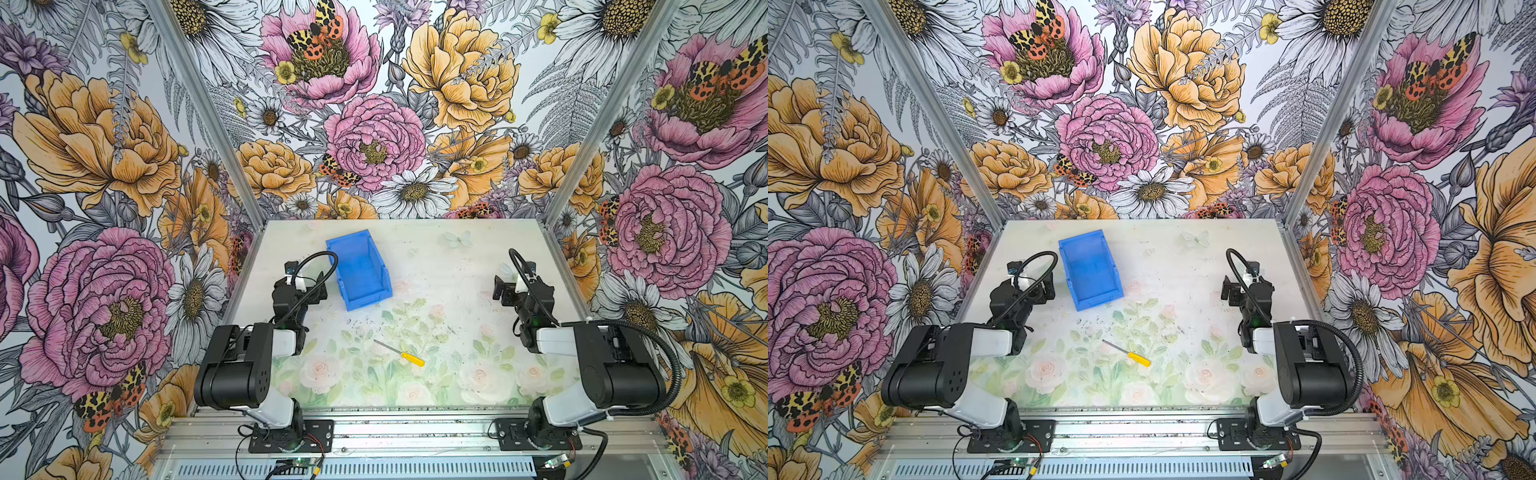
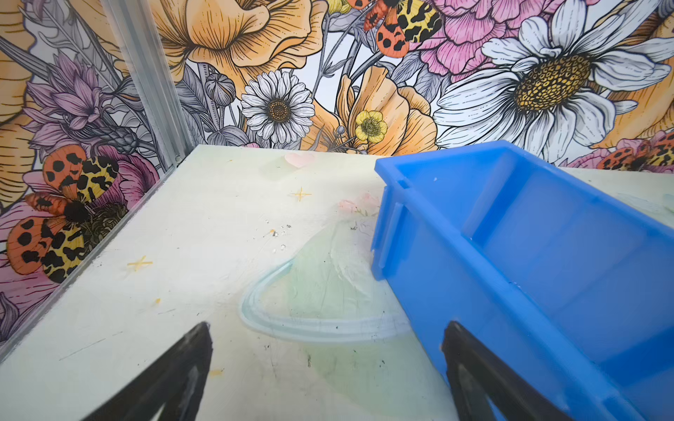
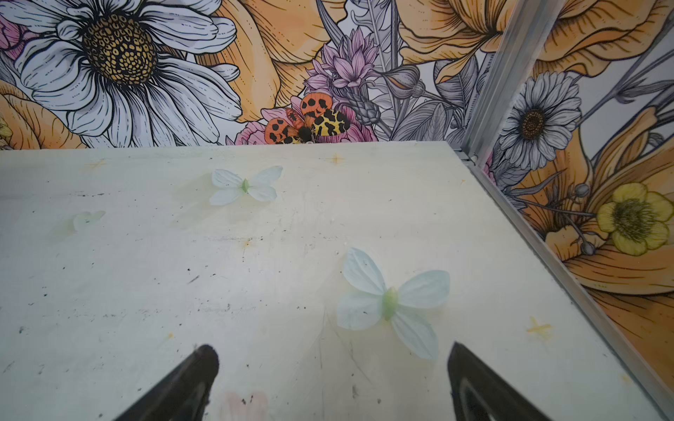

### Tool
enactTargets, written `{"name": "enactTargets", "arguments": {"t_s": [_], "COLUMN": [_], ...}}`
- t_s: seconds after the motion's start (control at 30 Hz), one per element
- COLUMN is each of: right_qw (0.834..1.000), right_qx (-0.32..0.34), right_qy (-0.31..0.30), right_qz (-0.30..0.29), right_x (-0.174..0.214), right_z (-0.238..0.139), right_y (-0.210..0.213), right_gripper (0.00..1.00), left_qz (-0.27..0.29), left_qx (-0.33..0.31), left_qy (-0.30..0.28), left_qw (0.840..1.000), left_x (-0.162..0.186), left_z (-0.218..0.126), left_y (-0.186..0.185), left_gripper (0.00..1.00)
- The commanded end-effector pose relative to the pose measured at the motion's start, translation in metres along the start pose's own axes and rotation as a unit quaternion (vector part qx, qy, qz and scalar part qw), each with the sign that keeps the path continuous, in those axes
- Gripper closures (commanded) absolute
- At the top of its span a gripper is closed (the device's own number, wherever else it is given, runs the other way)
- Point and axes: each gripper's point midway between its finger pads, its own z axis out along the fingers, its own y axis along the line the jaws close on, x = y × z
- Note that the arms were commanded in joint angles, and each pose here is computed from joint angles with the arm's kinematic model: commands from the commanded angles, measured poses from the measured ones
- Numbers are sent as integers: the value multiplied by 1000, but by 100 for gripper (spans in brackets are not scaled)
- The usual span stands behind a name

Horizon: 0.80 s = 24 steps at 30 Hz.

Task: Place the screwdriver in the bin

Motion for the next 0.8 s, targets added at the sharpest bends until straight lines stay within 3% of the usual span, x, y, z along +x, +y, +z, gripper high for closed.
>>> {"name": "enactTargets", "arguments": {"t_s": [0.0, 0.77], "right_qw": [1000, 1000], "right_qx": [4, 4], "right_qy": [-16, -15], "right_qz": [1, 0], "right_x": [-7, -6], "right_z": [0, 0], "right_y": [-2, -2], "right_gripper": [1, 0], "left_qz": [8, 4], "left_qx": [-3, -1], "left_qy": [-8, -9], "left_qw": [1000, 1000], "left_x": [-1, -2], "left_z": [-2, -2], "left_y": [0, 1], "left_gripper": [1, 2]}}
